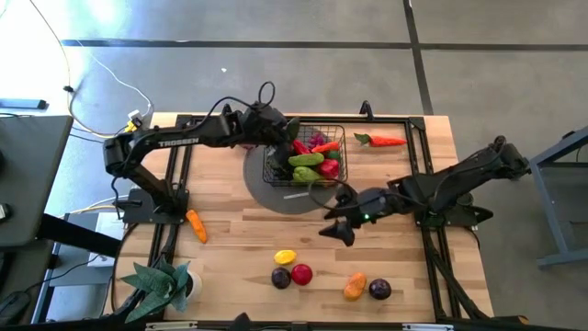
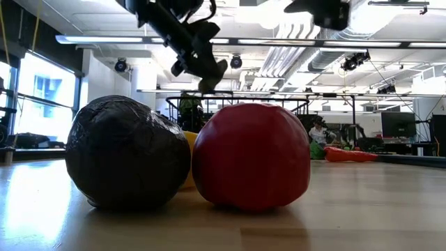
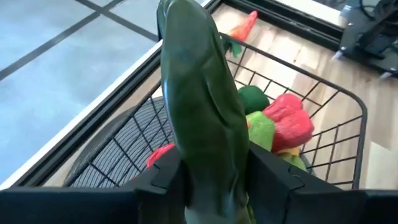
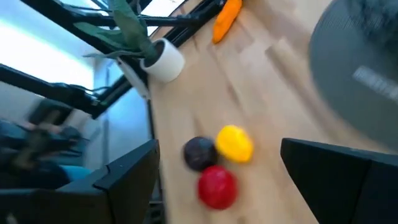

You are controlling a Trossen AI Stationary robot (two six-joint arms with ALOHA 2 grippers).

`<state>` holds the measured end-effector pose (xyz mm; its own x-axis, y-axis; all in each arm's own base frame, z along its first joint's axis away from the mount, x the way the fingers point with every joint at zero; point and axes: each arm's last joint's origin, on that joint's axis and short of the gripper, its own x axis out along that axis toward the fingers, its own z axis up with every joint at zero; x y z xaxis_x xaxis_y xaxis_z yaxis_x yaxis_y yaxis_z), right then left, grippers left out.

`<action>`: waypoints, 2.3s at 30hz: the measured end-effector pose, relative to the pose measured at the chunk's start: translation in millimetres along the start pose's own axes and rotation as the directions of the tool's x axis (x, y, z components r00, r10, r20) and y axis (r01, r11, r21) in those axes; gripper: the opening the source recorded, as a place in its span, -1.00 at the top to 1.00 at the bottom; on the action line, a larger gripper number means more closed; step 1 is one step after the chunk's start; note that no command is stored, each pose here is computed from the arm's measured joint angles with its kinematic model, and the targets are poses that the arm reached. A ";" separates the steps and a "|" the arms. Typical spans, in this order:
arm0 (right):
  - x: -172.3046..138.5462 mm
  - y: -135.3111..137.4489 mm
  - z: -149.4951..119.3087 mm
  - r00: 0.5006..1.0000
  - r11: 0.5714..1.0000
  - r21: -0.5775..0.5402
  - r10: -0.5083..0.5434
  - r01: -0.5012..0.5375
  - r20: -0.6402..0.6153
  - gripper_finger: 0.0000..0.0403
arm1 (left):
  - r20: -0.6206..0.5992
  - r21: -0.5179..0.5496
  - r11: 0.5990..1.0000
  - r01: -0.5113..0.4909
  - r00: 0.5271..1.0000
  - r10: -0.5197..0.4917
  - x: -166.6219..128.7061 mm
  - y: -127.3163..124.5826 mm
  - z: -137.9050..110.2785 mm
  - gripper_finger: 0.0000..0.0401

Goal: Build produce basket
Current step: Put the green chili pepper into the black mesh basket, then put the yellow mango into the black mesh basket

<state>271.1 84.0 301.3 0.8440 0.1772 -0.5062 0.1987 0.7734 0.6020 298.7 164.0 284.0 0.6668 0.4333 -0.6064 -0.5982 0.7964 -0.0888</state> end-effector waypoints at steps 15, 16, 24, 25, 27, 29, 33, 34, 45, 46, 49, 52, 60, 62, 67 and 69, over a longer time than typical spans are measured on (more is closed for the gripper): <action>-9.1 25.1 -46.4 0.990 0.780 0.618 -0.012 0.098 -0.141 -0.58 | 0.025 0.061 0.998 0.029 0.999 -0.031 5.2 1.4 2.4 0.01; -10.0 25.6 -49.8 0.987 0.753 0.648 -0.020 0.118 -0.157 -0.58 | 0.025 0.061 0.998 0.029 0.999 -0.031 5.2 1.4 2.4 -0.01; -2.4 30.2 -76.0 0.956 0.550 0.791 -0.048 0.267 -0.289 -0.58 | 0.028 0.065 0.997 0.029 0.999 -0.031 3.4 1.4 2.9 -0.09; 0.2 30.4 -79.7 0.948 0.531 0.796 -0.048 0.292 -0.316 -0.58 | 0.027 0.070 0.997 0.029 0.999 -0.031 3.2 1.4 2.9 -0.09; 6.3 31.1 -86.3 0.931 0.491 0.804 -0.041 0.335 -0.363 -0.58 | 0.013 0.084 0.996 0.027 1.000 -0.028 0.2 1.7 2.3 -0.09; 12.7 31.2 -94.0 0.910 0.452 0.805 -0.041 0.385 -0.412 -0.58 | 0.011 0.112 0.993 0.023 1.000 -0.025 -3.0 1.4 5.2 -0.09; 20.5 33.6 -108.5 0.864 0.380 0.795 -0.022 0.473 -0.503 -0.58 | -0.019 0.141 0.990 0.021 1.000 -0.019 -6.4 1.4 7.6 -0.09; 21.8 34.1 -111.5 0.856 0.365 0.793 -0.021 0.488 -0.517 -0.58 | -0.013 0.144 0.989 0.021 1.000 -0.019 -7.4 1.2 9.6 -0.09; 37.7 32.9 -130.9 0.808 0.311 0.762 -0.040 0.568 -0.587 -0.58 | -0.013 0.178 0.983 0.048 0.999 -0.046 -20.0 -10.9 12.6 -0.09; 39.7 32.0 -132.6 0.801 0.309 0.755 -0.045 0.579 -0.596 -0.58 | -0.019 0.192 0.980 0.052 0.999 -0.049 -21.5 -12.5 11.8 -0.09; 45.4 30.1 -138.0 0.774 0.294 0.733 -0.044 0.614 -0.631 -0.58 | -0.030 0.221 0.973 0.060 0.998 -0.055 -25.9 -14.7 10.8 -0.09; 52.0 27.9 -142.8 0.764 0.290 0.722 -0.055 0.628 -0.643 -0.58 | -0.037 0.226 0.972 0.064 0.998 -0.057 -26.4 -16.5 9.7 -0.09; 65.1 21.2 -153.9 0.734 0.269 0.693 -0.091 0.669 -0.673 -0.58 | -0.037 0.226 0.972 0.065 0.998 -0.058 -26.3 -16.8 9.7 -0.09; 67.4 19.8 -155.5 0.725 0.261 0.686 -0.093 0.679 -0.683 -0.58 | -0.037 0.227 0.972 0.065 0.998 -0.058 -26.3 -16.8 9.7 -0.09; 73.9 14.7 -158.3 0.704 0.237 0.670 -0.105 0.704 -0.703 -0.58 | -0.036 0.227 0.972 0.065 0.998 -0.058 -26.3 -16.6 9.8 -0.09; 77.7 11.5 -157.3 0.703 0.226 0.671 -0.112 0.706 -0.702 -0.58 | -0.037 0.233 0.970 0.065 0.998 -0.058 -26.1 -16.7 9.8 -0.09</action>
<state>260.5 202.5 171.8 0.2212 0.4655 -0.8569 0.9752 -0.1089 0.1926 295.6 143.6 309.0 0.6835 0.3708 -0.6288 -0.4337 0.8991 0.0588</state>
